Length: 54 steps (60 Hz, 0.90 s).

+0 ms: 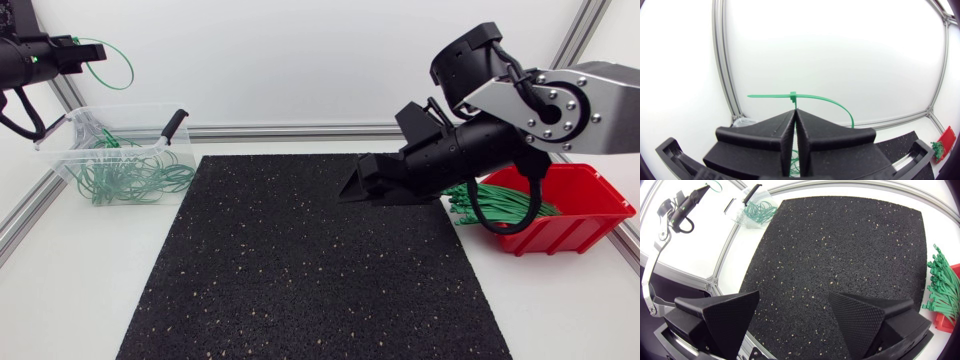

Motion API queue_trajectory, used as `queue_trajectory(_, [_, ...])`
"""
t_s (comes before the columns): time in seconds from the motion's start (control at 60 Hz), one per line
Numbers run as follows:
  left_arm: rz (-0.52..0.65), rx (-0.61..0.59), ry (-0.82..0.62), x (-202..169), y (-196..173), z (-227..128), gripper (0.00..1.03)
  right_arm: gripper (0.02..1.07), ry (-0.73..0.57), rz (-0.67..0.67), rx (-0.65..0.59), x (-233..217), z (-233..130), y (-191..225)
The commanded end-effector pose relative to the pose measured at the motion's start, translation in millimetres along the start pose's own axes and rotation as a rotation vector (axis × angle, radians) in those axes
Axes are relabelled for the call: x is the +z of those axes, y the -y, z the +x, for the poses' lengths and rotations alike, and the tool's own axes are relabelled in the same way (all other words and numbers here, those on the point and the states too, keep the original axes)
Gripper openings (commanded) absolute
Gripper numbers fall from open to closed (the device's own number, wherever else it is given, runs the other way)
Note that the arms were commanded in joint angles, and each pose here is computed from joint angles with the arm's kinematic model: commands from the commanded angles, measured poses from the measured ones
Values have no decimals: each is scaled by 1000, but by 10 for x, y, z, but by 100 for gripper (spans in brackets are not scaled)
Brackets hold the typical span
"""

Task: Take a green cable tie from the red box, thread the tail through the head to close it, then place it in the transparent bin on the left.

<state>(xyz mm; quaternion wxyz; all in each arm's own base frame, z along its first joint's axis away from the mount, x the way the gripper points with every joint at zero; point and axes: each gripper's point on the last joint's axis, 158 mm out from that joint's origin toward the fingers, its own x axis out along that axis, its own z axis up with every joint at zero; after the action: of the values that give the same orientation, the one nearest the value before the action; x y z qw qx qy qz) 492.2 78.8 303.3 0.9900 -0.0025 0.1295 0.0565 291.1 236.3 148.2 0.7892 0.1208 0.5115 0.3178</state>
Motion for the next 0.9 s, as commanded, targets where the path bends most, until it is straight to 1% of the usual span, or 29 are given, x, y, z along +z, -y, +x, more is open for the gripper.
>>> queue_trajectory(0.0, [-22, 42, -32, -31, -144, 245, 4, 103, 2, -22, -19, -97, -20, 36])
queue_trajectory(0.067, [-22, 76, -65, -135, -242, 411, 4, 103, 2, -18, -24, -131, -44, 53])
queue_trajectory(0.117, [-12, 98, -111, -320, -293, 555, 4, 103, 3, -17, -26, -157, -70, 61])
queue_trajectory(0.167, [-3, 118, -170, -554, -341, 694, 4, 103, 6, -18, -32, -183, -87, 79])
queue_trajectory(0.2, [-3, 121, -244, -797, -353, 787, 4, 103, 6, -22, -35, -219, -109, 79])
queue_trajectory(0.233, [0, 129, -279, -922, -370, 837, 5, 103, 1, -19, -38, -251, -122, 86])
queue_trajectory(0.25, [3, 129, -299, -993, -372, 854, 10, 103, 1, -19, -39, -261, -132, 87])
queue_trajectory(0.267, [8, 128, -324, -1076, -374, 870, 19, 103, 0, -20, -42, -277, -135, 90])
queue_trajectory(0.3, [10, 132, -347, -1152, -381, 880, 33, 103, 4, -23, -43, -288, -150, 86])
queue_trajectory(0.35, [10, 136, -367, -1222, -381, 869, 66, 103, 5, -24, -43, -311, -178, 80])
queue_trajectory(0.367, [11, 134, -370, -1228, -371, 859, 74, 103, 7, -24, -42, -315, -187, 76])
queue_trajectory(0.383, [9, 134, -370, -1220, -370, 838, 87, 103, 7, -24, -44, -322, -189, 80])
queue_trajectory(0.417, [5, 135, -364, -1184, -367, 793, 101, 103, 13, -25, -46, -325, -206, 85])
queue_trajectory(0.5, [4, 133, -337, -1057, -335, 649, 100, 103, 30, -30, -64, -321, -251, 130])
queue_trajectory(0.55, [8, 129, -322, -992, -300, 493, 100, 103, 52, -39, -77, -303, -307, 161])
queue_trajectory(0.633, [14, 121, -308, -952, -240, 294, 100, 103, 99, -57, -133, -255, -403, 294])
queue_trajectory(0.683, [21, 109, -306, -972, -171, 174, 100, 103, 123, -61, -145, -242, -457, 343])
queue_trajectory(0.817, [35, 80, -286, -1070, -4, -149, 100, 103, 247, -71, -221, -156, -691, 618])
queue_trajectory(0.883, [40, 68, -272, -1125, 60, -274, 100, 103, 278, -65, -265, -192, -785, 757])
